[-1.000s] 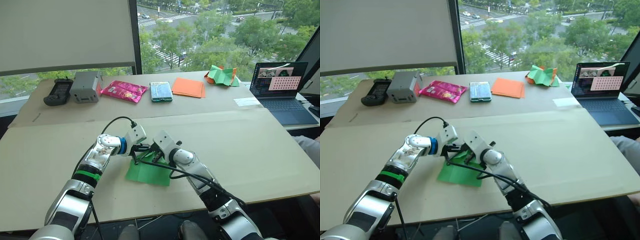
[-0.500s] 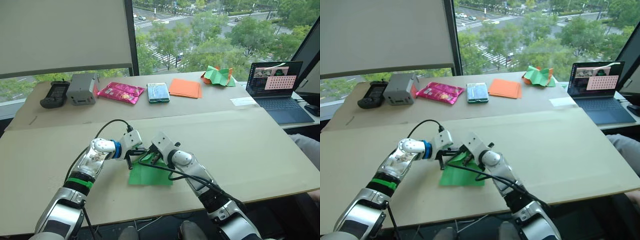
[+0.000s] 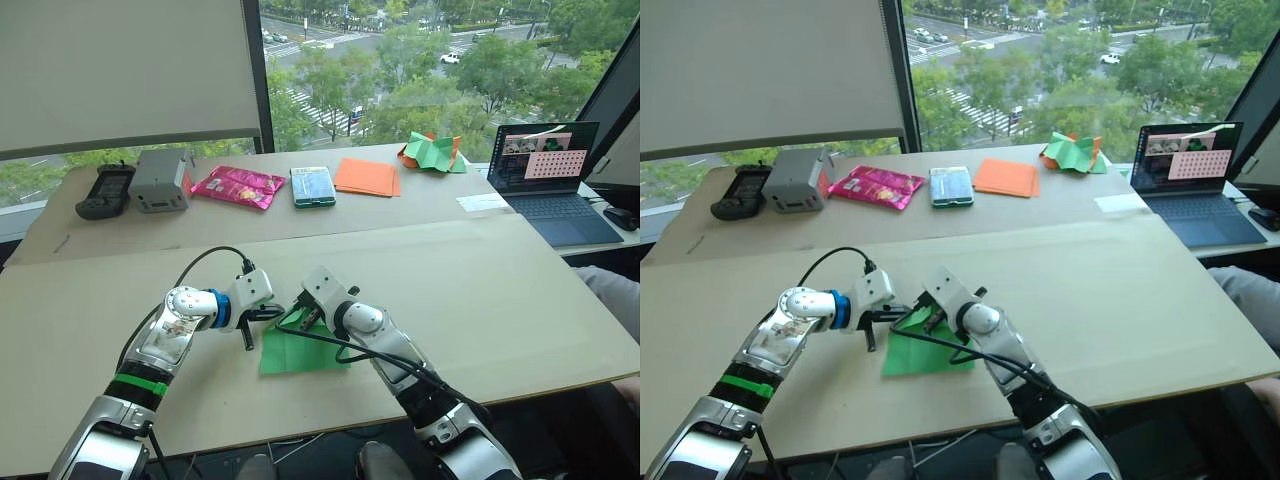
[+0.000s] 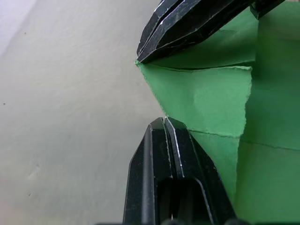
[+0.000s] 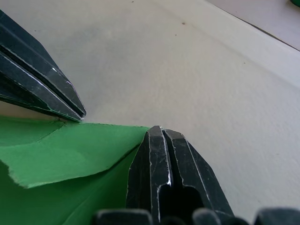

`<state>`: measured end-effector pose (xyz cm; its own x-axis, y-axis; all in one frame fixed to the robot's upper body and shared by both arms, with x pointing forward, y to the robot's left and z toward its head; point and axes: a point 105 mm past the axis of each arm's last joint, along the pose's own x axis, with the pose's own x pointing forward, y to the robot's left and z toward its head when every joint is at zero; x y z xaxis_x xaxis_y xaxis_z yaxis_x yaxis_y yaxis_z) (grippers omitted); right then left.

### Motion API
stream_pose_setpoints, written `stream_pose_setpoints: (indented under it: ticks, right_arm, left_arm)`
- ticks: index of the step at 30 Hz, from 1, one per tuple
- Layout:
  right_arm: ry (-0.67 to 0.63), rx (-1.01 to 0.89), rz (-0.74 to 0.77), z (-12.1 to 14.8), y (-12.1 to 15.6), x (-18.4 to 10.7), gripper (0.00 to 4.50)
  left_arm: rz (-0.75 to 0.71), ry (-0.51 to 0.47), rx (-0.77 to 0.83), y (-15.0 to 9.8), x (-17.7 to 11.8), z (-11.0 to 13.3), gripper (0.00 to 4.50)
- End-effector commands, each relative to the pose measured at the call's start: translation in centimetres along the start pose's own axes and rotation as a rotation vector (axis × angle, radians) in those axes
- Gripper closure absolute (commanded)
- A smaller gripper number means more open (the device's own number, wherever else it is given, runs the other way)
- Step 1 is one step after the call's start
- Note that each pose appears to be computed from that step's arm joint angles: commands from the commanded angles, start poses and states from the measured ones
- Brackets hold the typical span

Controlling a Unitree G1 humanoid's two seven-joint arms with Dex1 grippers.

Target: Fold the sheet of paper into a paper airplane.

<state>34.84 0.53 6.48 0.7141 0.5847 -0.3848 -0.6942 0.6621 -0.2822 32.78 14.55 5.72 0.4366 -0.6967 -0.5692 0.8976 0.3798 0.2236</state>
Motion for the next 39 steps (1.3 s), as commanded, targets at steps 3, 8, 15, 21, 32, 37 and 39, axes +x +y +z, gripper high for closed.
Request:
stream_pose_setpoints:
  ticks: [3,8,15,21,32,37,39]
  right_arm:
    - [0.036,0.013,0.022,-0.9,0.6,0.0,4.5]
    - [0.036,0.014,0.026,-0.8,0.7,0.1,4.5]
    - [0.034,0.013,0.032,-0.8,0.9,0.2,4.5]
    - [0.036,0.014,0.033,-0.8,0.9,0.2,4.5]
    - [0.035,0.012,0.03,-0.7,0.8,0.2,4.5]
    - [0.039,0.014,0.022,-0.8,0.6,0.0,4.5]
    - [0.04,0.014,0.019,-0.8,0.6,0.0,4.5]
  left_arm:
    - [-0.09,0.121,-0.11,-2.9,-0.3,-3.9,4.45]
    - [-0.091,0.128,-0.125,-3.6,-1.0,-4.4,4.45]
    - [-0.042,0.109,-0.133,-2.9,-2.0,-3.9,4.45]
    - [0.044,-0.085,-0.098,0.3,-3.2,2.3,4.45]
    - [0.021,-0.102,-0.1,0.2,-0.4,2.9,4.45]
    - [0.013,-0.059,-0.082,0.3,0.8,2.0,4.45]
    - [0.001,-0.037,-0.076,0.1,0.9,1.4,4.45]
